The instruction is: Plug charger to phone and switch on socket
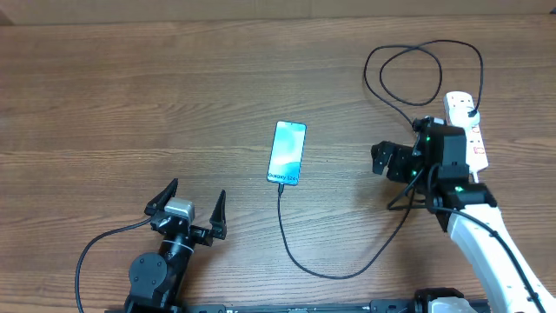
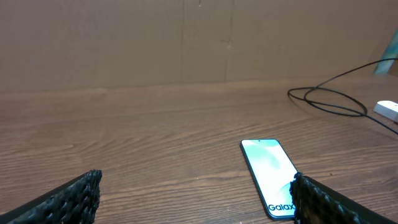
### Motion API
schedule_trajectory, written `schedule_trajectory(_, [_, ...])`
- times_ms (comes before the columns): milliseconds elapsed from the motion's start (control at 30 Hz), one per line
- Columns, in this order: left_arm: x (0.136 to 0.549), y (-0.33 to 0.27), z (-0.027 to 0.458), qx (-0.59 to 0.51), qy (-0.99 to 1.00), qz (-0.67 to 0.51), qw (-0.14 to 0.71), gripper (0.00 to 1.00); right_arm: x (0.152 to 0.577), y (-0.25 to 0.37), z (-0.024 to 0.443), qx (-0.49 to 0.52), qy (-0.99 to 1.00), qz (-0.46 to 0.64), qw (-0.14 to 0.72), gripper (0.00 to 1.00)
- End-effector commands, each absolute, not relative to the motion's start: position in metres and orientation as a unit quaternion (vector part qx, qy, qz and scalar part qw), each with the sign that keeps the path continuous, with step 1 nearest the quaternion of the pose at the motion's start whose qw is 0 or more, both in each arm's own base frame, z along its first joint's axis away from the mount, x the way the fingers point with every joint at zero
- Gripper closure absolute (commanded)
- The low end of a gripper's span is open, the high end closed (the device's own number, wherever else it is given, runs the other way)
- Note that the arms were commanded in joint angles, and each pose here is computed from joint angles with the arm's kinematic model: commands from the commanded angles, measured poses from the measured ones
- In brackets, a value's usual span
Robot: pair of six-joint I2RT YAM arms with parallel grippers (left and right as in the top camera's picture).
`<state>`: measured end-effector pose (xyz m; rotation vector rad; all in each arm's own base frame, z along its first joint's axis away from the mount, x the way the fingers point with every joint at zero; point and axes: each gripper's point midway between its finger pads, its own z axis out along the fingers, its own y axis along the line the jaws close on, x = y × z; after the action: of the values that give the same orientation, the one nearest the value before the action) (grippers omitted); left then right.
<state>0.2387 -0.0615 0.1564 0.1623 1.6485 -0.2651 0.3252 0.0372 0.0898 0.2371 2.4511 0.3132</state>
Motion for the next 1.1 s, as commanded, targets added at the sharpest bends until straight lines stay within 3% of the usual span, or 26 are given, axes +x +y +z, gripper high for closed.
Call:
schedule_trajectory(0, [0.239, -0.058, 0.156, 0.072, 0.729, -0.104, 0.672, 0.0, 0.318, 0.044, 0.076, 0.084, 0.93, 0.137, 0.33, 0.0])
schedule_trajectory(500, [0.239, -0.058, 0.156, 0.072, 0.729, -0.104, 0.672, 0.0, 0.285, 0.042, 0.034, 0.101, 0.918, 0.149, 0.354, 0.0])
schedule_trajectory(767, [0.239, -0.058, 0.156, 0.072, 0.729, -0.104, 0.672, 0.0, 0.297, 0.043, 0.053, 0.092, 0.893, 0.158, 0.412, 0.0])
schedule_trajectory(1067, [0.239, -0.058, 0.156, 0.072, 0.729, -0.104, 0.672, 0.0, 0.281, 0.042, 0.035, 0.089, 0.887, 0.159, 0.423, 0.0])
